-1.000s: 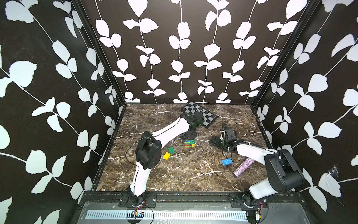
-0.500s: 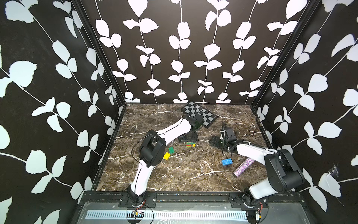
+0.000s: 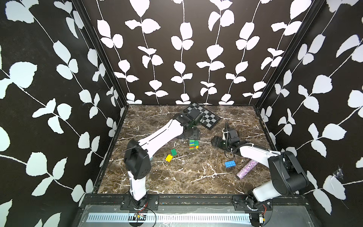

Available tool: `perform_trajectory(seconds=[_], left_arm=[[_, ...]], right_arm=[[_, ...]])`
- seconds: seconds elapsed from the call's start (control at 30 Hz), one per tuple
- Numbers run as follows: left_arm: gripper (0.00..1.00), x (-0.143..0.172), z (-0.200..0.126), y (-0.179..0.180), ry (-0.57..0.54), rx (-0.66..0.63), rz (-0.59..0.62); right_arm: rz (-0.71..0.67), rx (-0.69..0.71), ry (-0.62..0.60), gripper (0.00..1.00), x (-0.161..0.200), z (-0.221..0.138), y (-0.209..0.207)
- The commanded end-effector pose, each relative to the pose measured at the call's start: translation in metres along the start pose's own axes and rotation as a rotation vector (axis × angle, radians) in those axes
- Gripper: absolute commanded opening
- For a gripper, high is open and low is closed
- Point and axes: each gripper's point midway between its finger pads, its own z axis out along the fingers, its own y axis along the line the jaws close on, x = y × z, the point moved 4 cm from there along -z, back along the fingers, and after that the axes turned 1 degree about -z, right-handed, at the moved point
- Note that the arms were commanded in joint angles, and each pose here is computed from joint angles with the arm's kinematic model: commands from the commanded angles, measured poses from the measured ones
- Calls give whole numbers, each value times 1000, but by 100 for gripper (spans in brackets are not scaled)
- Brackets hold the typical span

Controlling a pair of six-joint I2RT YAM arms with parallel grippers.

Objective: Assemble the letter h with lego
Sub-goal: Assemble the lego brick with the lego brick, then adjust the lego brick at the center of the board.

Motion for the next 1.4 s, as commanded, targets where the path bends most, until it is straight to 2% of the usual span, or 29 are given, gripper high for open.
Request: perform_trajectory(seconds=[0.0, 0.07, 0.17, 0.33, 0.47, 0.6, 0.67, 0.73, 0.8, 0.83, 0.87, 0.97, 1.07, 1.2, 1.27, 1.37], left_arm=[[97, 2, -27, -10, -140, 180, 168], [99, 11, -39, 1, -232, 192, 211], [99, 34, -33, 22, -311, 173, 228], [99, 78, -4, 57, -340, 114, 236], [99, 92, 6, 82, -403, 15, 216], [99, 100, 15, 99, -511, -28, 177], [99, 99, 5, 109, -533, -77, 127], [99, 101, 0, 118, -563, -115, 104], [99, 104, -2, 128, -584, -157, 63], [99, 106, -2, 132, -590, -174, 46], [99, 107, -3, 134, -592, -186, 42], [99, 107, -5, 141, -589, -238, 12], [99, 106, -3, 139, -568, -239, 21], [99, 105, 0, 135, -556, -219, 29], [99, 104, -1, 132, -560, -196, 32], [99, 104, 0, 129, -568, -168, 38]], right_arm=[[-66, -78, -80, 88, -10, -9, 19], [-121, -112, -122, 89, -11, -13, 30], [-189, -104, -223, 90, -13, -25, 37], [-246, -193, -417, 93, -21, -54, 42], [-318, -174, -467, 99, -27, -72, 44], [-362, -8, -492, 99, -34, -82, 26], [-488, -83, -500, 100, -31, -82, 29], [-544, -181, -470, 100, -30, -75, 32], [-595, -300, -374, 99, -33, -60, 42], [-626, -389, -313, 97, -33, -53, 53], [-654, -479, -254, 99, -31, -44, 64], [-736, -702, -177, 100, -26, -24, 90], [-804, -733, -118, 99, -17, 8, 93], [-973, -690, -97, 99, 1, 25, 99], [-1047, -701, -60, 92, 13, 34, 102], [-1077, -724, -7, 87, 23, 43, 108]])
